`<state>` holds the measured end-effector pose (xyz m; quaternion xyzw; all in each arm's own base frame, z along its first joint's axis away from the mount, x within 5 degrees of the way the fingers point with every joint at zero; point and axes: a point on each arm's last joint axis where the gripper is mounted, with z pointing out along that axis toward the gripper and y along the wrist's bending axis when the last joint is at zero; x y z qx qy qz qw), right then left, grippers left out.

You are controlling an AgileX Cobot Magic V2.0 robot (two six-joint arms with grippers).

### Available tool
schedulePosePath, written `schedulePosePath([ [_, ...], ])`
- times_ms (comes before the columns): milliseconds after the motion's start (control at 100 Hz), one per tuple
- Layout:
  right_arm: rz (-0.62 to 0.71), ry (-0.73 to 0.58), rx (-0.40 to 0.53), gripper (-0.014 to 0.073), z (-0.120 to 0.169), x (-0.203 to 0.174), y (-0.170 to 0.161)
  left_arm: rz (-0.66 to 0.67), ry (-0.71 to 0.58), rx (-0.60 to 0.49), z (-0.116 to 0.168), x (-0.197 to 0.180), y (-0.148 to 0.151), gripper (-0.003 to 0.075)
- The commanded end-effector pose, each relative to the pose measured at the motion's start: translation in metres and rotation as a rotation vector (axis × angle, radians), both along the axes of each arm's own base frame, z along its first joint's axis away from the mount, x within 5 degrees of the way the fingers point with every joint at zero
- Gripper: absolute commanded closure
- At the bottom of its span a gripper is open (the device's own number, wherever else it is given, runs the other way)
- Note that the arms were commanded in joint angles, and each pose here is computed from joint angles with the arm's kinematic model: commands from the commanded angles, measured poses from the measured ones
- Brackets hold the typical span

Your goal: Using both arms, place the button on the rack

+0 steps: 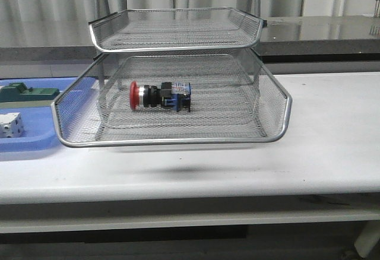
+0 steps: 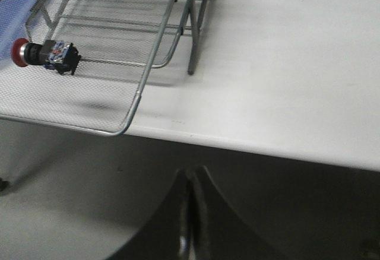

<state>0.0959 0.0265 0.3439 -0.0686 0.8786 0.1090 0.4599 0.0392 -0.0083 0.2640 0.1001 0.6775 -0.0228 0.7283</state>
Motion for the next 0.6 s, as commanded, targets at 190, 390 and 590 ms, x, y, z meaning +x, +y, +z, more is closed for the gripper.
schedulePosePath([
  [190, 0.063, 0.151, 0.190, 0.0661, -0.010, 0.056, 0.024, 0.010, -0.107, -0.031, 0.017, -0.003, 0.001, 0.0741],
  [390, 0.130, 0.253, 0.257, 0.0661, -0.029, 0.084, 0.043, 0.010, -0.107, -0.031, 0.017, -0.003, 0.001, 0.0741],
  [590, 0.183, 0.351, 0.245, 0.0661, -0.055, 0.104, 0.069, 0.010, -0.107, -0.031, 0.017, -0.003, 0.001, 0.0741],
])
